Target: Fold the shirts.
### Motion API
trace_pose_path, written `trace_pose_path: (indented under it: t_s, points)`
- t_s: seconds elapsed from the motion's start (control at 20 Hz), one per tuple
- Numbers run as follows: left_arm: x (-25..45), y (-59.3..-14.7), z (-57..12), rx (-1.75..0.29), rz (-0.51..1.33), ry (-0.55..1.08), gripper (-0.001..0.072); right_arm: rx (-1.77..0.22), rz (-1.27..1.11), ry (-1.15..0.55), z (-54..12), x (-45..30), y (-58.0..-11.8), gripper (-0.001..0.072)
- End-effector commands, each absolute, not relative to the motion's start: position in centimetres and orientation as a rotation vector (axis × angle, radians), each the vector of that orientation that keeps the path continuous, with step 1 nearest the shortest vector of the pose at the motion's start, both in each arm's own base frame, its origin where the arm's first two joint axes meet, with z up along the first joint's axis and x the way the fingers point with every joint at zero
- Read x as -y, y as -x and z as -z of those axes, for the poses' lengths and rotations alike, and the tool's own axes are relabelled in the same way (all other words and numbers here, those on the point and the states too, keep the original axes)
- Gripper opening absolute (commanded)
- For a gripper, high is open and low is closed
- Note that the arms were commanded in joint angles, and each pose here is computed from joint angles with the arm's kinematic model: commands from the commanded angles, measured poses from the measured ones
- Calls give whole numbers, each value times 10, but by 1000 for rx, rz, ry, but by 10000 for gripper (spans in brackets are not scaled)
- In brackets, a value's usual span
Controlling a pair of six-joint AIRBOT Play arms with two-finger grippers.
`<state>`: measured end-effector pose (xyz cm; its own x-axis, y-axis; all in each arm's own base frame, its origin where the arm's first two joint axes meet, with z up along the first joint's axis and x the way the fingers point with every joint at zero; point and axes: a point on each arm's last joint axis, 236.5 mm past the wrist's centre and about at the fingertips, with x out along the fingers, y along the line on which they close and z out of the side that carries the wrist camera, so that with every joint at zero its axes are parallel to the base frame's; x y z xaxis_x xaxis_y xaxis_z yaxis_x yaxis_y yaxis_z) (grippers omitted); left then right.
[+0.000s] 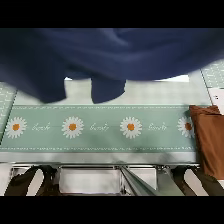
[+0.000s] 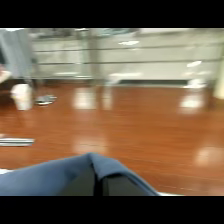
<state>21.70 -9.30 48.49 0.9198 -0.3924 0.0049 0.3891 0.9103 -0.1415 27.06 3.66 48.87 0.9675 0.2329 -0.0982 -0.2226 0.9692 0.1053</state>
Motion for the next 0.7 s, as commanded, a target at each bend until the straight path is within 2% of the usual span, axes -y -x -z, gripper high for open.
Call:
trace_pose_path:
  t_s: [0.0, 0.15, 0.25, 0.45, 0.55, 0.65]
  points:
    - [64, -181, -474, -51, 192, 42, 24, -157, -87, -39, -472, -27, -219, 25]
    - [32, -171, -463, -86, 37, 39, 24, -298, -20, -106, -413, -17, -206, 25]
    - [24, -177, -453, -115, 12, 42, 24, -401, -13, -154, -362, -15, -207, 25]
    - [9, -231, -358, -369, 22, 170, 24, -666, -50, -288, -256, -17, -222, 25]
    - [6, -267, -286, -526, 54, 276, 24, -771, -98, -360, -210, -23, -233, 25]
    - [8, -308, -225, -599, 91, 420, 24, -854, -156, -428, -168, -29, -249, 25]
